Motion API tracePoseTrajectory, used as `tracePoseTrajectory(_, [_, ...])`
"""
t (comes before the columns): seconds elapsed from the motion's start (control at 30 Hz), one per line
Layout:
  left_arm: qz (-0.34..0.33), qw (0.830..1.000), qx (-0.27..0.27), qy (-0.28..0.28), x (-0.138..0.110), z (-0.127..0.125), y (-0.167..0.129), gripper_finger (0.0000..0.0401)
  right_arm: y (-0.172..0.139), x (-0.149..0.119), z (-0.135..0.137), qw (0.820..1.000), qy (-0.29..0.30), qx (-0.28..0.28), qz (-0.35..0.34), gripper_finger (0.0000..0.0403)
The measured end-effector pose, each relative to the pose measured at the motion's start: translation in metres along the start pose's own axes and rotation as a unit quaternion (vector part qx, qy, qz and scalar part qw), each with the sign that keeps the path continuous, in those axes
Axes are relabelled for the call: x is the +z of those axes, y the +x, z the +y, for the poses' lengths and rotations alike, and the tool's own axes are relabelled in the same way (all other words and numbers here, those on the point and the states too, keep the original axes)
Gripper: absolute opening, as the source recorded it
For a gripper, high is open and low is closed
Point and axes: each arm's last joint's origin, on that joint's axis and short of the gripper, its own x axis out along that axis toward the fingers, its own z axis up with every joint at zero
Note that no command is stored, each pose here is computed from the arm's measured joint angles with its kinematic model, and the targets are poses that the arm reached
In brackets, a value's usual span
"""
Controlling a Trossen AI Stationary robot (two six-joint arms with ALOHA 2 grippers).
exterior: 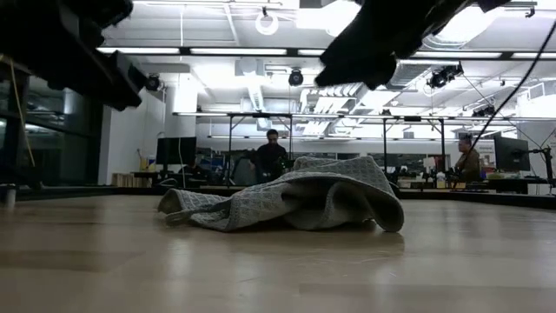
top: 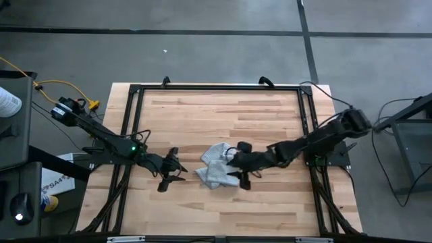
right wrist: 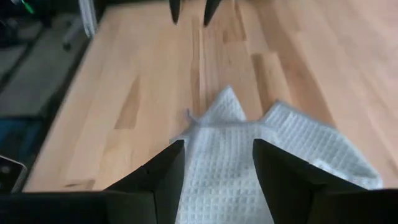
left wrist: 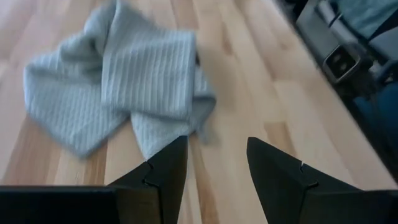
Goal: Fold microfiber towels
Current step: Fold the gray towel
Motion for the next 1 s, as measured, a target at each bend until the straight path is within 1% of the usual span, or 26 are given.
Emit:
tracePoseTrajectory(0.07, [0.009,1.000,0.001,-0.002,-0.002,0.000,0.000,0.0166,0.008,0.004,0.005,1.000,-0.001,-0.004,0.021,0.0183])
tracePoseTrajectory(0.17, [0.013,1.000,-0.011,0.003,-0.002,0.000,0.000,0.0166,0.015,0.009,0.015,0.999,-0.009,-0.011,0.050,0.0183])
tracePoseTrajectory(0.4, [0.021,1.000,-0.021,0.008,-0.003,-0.001,0.000,0.0166,0.022,0.018,0.030,0.992,-0.014,-0.058,0.110,0.0175])
tracePoseTrajectory(0.5, [0.021,1.000,-0.021,0.008,-0.003,-0.001,0.000,0.0166,0.029,0.015,0.033,0.991,-0.009,-0.062,0.121,0.0163])
tracePoseTrajectory(0.7, [0.024,0.999,-0.034,0.021,-0.005,-0.008,-0.002,0.0166,0.047,0.000,0.034,0.986,0.001,-0.060,0.154,0.0136])
tracePoseTrajectory(0.9, [0.025,0.998,-0.045,0.024,-0.007,-0.013,-0.003,0.0166,0.053,-0.004,0.035,0.986,0.014,-0.050,0.157,0.0120])
tracePoseTrajectory(1.0, [0.025,0.998,-0.044,0.023,-0.007,-0.013,-0.003,0.0166,0.053,-0.002,0.038,0.988,0.011,-0.049,0.143,0.0120])
